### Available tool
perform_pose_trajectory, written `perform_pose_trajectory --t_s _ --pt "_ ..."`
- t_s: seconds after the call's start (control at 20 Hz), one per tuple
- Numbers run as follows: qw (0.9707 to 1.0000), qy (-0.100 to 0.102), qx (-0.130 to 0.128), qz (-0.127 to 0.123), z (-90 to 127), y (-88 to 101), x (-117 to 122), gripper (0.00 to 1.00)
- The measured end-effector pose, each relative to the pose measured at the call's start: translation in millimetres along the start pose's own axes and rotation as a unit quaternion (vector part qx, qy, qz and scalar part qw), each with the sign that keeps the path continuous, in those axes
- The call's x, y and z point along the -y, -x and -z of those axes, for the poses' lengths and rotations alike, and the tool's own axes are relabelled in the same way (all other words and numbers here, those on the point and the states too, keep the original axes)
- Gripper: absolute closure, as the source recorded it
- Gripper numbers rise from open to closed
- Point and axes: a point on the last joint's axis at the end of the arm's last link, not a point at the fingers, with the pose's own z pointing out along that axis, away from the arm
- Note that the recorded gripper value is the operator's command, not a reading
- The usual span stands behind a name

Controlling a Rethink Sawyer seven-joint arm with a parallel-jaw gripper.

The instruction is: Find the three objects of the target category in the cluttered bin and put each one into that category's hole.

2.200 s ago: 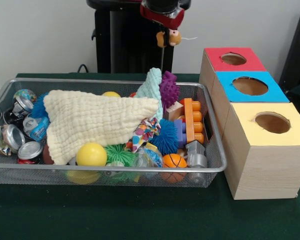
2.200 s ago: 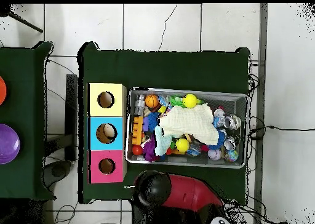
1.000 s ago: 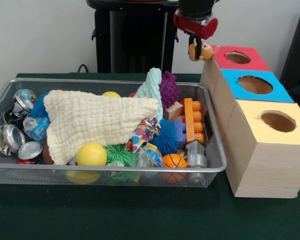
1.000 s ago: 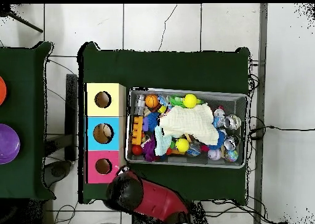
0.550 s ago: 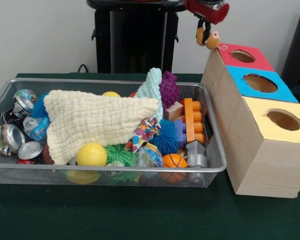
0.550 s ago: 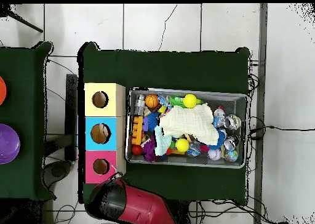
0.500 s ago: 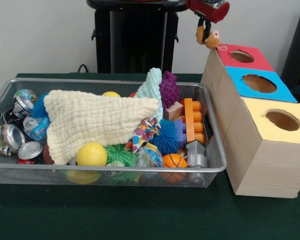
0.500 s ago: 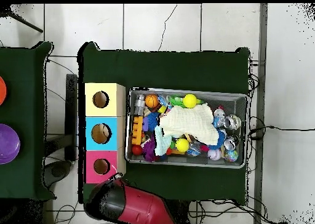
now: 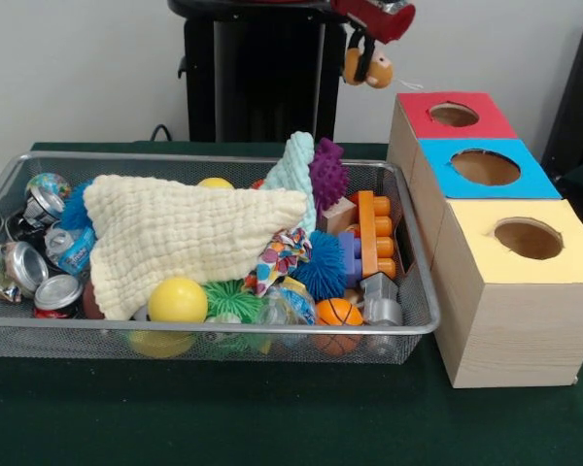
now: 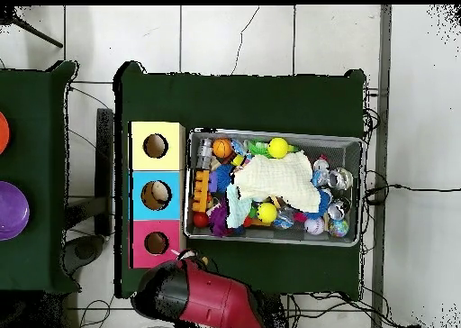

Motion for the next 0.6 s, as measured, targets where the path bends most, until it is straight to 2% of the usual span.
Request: perform_pose_trajectory --t_s 0.25,0.6 --pt "0.9999 0.003 0.006 -0.008 5.0 14.4 -1.4 1.00" --pt "0.9983 0.026 -0.014 -0.050 12.7 34.7 -5.8 1.00"
